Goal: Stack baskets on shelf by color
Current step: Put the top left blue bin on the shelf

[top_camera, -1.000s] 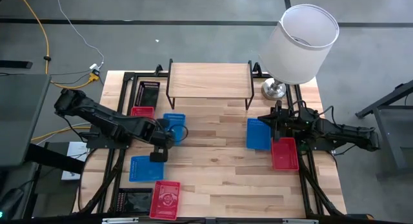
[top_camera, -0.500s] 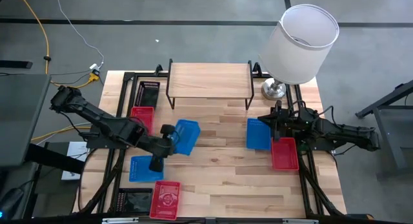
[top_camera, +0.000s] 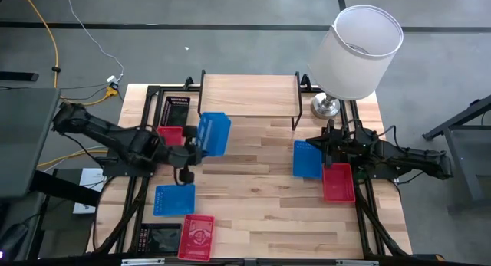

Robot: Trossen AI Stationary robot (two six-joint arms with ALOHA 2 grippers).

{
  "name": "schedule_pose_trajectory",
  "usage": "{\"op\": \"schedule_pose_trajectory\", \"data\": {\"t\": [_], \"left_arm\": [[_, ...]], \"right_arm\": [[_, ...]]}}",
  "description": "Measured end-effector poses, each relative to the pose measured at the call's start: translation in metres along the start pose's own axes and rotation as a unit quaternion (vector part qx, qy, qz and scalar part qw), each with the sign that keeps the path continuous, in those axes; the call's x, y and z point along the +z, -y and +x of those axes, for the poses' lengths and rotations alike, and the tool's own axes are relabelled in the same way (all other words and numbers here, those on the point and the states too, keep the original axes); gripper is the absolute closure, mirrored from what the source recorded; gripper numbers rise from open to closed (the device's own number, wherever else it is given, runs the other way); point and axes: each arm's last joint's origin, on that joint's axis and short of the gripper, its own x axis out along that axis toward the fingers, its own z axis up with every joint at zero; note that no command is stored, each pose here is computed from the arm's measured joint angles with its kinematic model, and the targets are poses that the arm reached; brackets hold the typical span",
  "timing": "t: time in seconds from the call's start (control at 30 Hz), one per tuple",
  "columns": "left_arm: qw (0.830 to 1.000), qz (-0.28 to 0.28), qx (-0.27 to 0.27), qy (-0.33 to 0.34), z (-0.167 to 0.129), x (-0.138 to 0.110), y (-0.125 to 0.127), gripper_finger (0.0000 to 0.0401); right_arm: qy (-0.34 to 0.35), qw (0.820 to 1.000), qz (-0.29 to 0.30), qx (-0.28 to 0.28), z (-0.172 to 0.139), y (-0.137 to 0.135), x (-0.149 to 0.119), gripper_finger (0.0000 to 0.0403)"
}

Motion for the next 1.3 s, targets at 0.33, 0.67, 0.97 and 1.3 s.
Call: {"op": "schedule_pose_trajectory", "data": {"t": [0.33,0.67,0.97,1.3], "left_arm": [[0.999,0.008,0.036,-0.037,0.012,-0.005,-0.027,0.0401],[0.995,0.051,0.076,-0.032,0.000,0.035,-0.052,0.0401],[0.968,0.054,0.075,-0.232,0.036,0.060,-0.101,0.0401],[0.966,-0.049,0.002,-0.253,0.077,0.040,-0.149,0.0401]], "right_arm": [[0.000,1.000,0.000,0.000,0.000,0.000,0.000,0.0402],[0.000,1.000,0.000,0.001,0.000,0.000,0.000,0.0402],[0.001,1.000,0.000,0.000,0.000,0.000,0.000,0.0402],[0.001,1.000,0.000,0.000,0.000,0.000,0.000,0.0402]]}}
